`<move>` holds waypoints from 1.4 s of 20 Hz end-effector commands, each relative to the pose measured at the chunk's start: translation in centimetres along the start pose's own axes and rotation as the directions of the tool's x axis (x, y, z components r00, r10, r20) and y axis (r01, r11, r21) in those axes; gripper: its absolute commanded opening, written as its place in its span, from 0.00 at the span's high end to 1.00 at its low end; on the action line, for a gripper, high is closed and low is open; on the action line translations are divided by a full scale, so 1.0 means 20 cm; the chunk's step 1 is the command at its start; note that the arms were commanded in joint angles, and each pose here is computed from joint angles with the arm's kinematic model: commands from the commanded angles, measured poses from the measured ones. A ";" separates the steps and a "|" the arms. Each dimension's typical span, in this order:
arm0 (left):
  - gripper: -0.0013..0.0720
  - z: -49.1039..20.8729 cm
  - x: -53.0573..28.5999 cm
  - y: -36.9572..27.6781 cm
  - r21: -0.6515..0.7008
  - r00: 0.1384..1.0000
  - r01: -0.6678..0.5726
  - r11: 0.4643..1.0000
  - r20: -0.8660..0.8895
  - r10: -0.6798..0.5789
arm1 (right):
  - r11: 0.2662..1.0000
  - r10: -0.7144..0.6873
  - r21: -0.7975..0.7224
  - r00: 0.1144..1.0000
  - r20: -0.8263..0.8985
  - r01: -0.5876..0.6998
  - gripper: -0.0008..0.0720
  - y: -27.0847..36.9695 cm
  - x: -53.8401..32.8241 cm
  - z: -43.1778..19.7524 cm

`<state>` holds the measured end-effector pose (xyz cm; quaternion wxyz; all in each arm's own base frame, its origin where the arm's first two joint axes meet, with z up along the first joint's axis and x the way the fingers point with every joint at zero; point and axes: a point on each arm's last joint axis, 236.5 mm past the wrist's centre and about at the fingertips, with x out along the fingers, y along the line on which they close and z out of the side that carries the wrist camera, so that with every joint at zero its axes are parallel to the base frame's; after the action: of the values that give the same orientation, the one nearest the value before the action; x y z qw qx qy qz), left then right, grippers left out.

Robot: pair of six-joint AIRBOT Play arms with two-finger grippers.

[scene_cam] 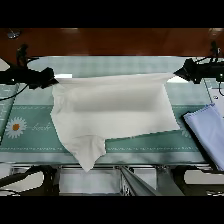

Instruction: Fold the shirts.

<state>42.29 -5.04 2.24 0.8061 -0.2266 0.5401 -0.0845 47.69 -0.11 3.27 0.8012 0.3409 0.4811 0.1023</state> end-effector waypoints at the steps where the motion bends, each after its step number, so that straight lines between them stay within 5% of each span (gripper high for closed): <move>1: 0.94 -0.26 0.08 0.02 0.027 0.981 0.003 1.000 -0.193 0.002 | 0.997 -0.071 -0.049 0.992 -0.107 0.066 0.97 -0.11 0.05 -0.10; 6: 0.89 -0.62 0.22 0.14 -0.036 0.935 -0.032 0.999 -0.354 0.017 | 0.981 -0.182 -0.102 0.957 -0.228 0.163 0.93 -0.23 0.10 -0.29; 7: 0.57 -0.65 0.21 0.14 -0.043 0.925 -0.031 0.999 -0.380 0.013 | 0.981 -0.192 -0.082 0.951 -0.244 0.177 0.49 -0.24 0.12 -0.31; 8: 0.04 -0.68 0.18 0.14 -0.031 0.909 -0.033 0.999 -0.415 0.017 | 0.981 -0.193 -0.069 0.947 -0.256 0.182 0.13 -0.24 0.13 -0.33; 13: 0.02 -0.74 -0.11 0.24 0.010 0.886 -0.102 0.995 -0.453 0.095 | 0.969 -0.242 -0.033 0.922 -0.301 0.243 0.13 -0.37 -0.19 -0.38; 16: 0.02 -1.00 -0.17 0.31 -0.028 0.868 -0.131 0.991 -0.487 0.101 | 0.971 -0.203 0.090 0.963 -0.176 0.221 0.13 -0.42 -0.28 -0.50; 21: 0.02 -1.44 -0.16 0.31 -0.184 0.853 -0.138 0.973 -0.521 0.022 | 0.991 -0.006 0.134 0.999 -0.054 0.013 0.13 -0.22 -0.22 -0.81; 28: 0.02 -1.51 -0.04 0.16 -0.367 0.886 -0.052 0.929 -0.445 -0.127 | 0.990 0.019 0.142 0.997 -0.072 -0.008 0.13 -0.20 -0.20 -0.88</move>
<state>13.65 -8.22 -7.83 0.5966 -0.3083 0.7397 -0.0437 30.39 2.20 -1.99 0.7569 0.3893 0.5190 0.0785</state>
